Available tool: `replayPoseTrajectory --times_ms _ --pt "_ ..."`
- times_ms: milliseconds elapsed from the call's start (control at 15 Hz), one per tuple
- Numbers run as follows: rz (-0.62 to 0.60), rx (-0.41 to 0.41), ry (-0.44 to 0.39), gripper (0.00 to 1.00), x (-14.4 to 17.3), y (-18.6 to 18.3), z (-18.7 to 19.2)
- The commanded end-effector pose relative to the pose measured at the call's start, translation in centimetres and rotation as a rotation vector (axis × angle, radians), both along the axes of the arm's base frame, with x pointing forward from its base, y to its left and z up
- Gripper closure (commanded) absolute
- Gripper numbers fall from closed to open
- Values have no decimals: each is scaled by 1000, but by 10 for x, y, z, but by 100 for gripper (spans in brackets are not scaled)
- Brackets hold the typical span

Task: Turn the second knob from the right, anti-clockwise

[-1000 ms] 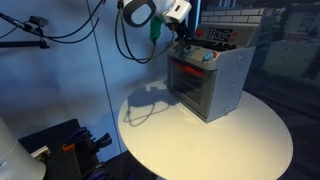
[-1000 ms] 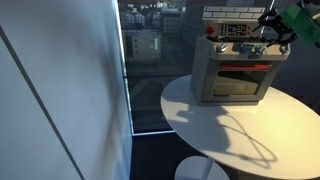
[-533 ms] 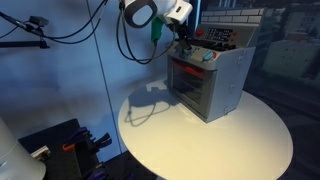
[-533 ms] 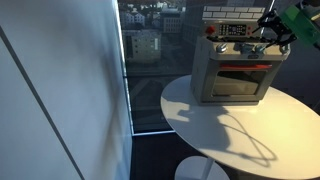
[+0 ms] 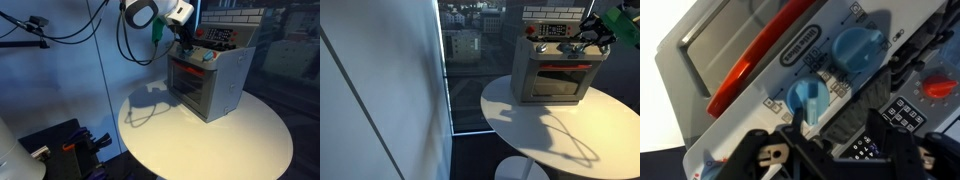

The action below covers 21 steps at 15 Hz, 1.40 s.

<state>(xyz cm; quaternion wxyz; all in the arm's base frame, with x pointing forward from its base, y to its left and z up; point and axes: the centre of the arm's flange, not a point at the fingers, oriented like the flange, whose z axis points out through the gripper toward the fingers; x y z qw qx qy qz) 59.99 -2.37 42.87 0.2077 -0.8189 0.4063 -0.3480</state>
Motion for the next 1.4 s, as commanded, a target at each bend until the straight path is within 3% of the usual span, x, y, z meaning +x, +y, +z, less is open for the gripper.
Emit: replayPoseTrajectory --times_ms 0,267,333,533,1333 --pt "1 11 -30 36 3 -4 2" --pt "-4 17 -28 63 -1 -5 1" --pt "-7 16 -25 77 -2 -8 -1" --pt "-14 16 -18 93 -5 -10 -3" --pt "6 -31 3 92 -9 -9 -1"
